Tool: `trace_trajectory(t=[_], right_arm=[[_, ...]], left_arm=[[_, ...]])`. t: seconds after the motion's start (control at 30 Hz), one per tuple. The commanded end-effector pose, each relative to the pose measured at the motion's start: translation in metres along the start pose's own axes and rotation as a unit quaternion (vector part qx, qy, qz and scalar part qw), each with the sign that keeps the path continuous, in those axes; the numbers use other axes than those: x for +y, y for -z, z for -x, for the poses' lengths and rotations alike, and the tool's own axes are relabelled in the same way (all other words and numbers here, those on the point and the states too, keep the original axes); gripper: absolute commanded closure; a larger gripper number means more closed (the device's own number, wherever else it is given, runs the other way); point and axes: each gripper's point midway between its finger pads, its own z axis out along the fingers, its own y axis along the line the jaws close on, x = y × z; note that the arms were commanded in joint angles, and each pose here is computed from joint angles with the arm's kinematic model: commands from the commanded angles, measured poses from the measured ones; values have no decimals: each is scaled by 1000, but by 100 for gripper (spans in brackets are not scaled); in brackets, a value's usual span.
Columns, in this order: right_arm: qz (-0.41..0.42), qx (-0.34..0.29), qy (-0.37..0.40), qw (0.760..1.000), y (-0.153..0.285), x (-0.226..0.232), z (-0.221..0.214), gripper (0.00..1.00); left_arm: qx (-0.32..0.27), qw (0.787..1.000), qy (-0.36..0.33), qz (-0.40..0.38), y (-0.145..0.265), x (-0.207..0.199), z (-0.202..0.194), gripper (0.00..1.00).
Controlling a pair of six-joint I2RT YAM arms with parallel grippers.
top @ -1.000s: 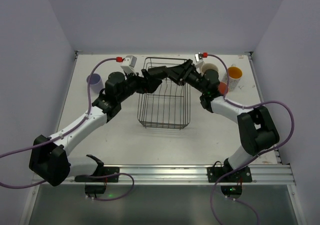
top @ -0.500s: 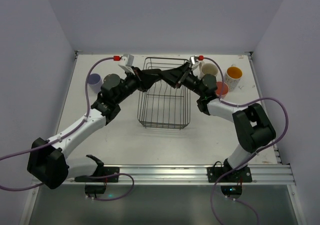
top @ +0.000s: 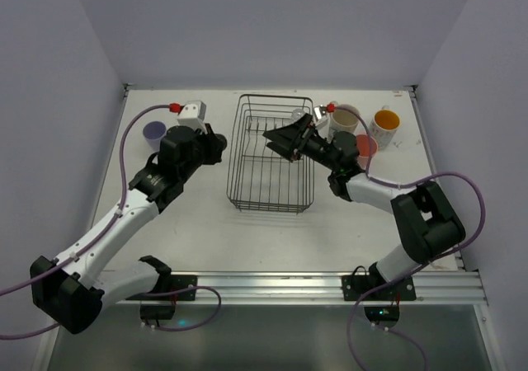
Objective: Unload the cups from the dish rack
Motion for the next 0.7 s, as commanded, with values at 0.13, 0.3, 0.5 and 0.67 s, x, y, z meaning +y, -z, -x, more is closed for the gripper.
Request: trace_trajectory(t=[0.13, 0.3, 0.5, 0.67], right_arm=[[-49, -24, 124, 991, 21, 9, 10, 1], [-71, -13, 196, 978, 27, 28, 15, 1], [-120, 21, 253, 960, 32, 17, 15, 1], [-157, 16, 285, 945, 40, 8, 22, 1]], left_arm=[[111, 973, -12, 201, 29, 104, -62, 100], [125, 955, 32, 266, 32, 164, -74, 100], [162, 930, 33, 329, 15, 206, -80, 100], [191, 913, 37, 360, 2, 230, -95, 97]])
